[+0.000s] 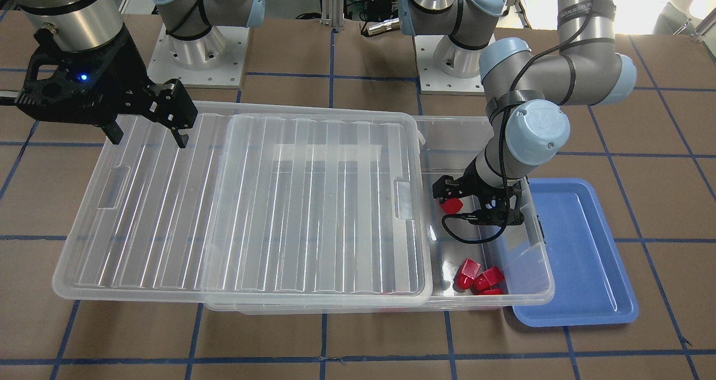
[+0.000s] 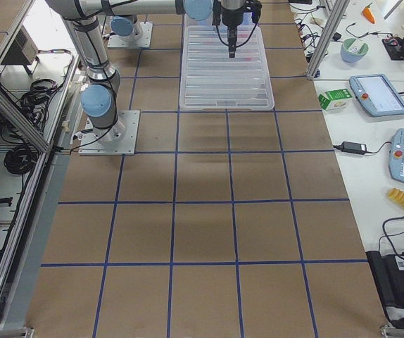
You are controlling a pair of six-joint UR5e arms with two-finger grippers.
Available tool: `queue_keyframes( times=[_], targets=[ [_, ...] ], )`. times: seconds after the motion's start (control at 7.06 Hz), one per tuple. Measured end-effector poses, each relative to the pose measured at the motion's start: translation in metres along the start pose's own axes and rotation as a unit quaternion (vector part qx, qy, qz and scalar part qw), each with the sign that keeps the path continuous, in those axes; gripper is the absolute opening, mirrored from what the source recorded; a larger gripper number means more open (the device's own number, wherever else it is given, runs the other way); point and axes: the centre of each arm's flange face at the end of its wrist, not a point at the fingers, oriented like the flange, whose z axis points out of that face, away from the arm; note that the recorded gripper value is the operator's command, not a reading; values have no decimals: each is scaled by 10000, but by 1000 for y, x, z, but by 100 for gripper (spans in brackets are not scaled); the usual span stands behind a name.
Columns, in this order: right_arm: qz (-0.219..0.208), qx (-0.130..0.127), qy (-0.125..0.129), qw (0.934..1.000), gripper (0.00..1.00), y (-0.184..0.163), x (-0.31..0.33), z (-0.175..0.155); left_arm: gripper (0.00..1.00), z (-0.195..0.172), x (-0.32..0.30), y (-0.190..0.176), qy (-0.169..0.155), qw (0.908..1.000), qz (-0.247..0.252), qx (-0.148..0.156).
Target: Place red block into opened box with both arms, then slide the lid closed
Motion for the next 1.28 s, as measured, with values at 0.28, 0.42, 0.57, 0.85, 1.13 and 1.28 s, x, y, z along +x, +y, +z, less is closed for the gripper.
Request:
queue_keyframes(
  times=[0.28, 0.42, 0.57, 0.85, 1.13, 1.28],
  targets=[
    [-176, -183, 278, 9993, 100, -2, 35, 1, 100, -89, 7, -1, 11, 9998, 55, 177],
    [-264, -332, 335, 9985, 98, -4, 66, 2, 100, -125, 13, 10, 87, 9996, 88, 263],
    [-388, -476, 346, 9975, 98, -5, 100, 5, 100, -158, 25, 28, 159, 9990, 180, 372],
    [-612, -646, 315, 9955, 98, -6, 161, 14, 100, -196, 54, 61, -68, 9969, 502, 605],
    [-500, -847, 224, 9949, 98, -1, 226, 36, 100, -211, 53, 77, -226, 9952, 581, 759],
    [-394, -931, 185, 9947, 96, 0, 247, 48, 100, -219, 47, 82, -249, 9946, 570, 831]
  ],
)
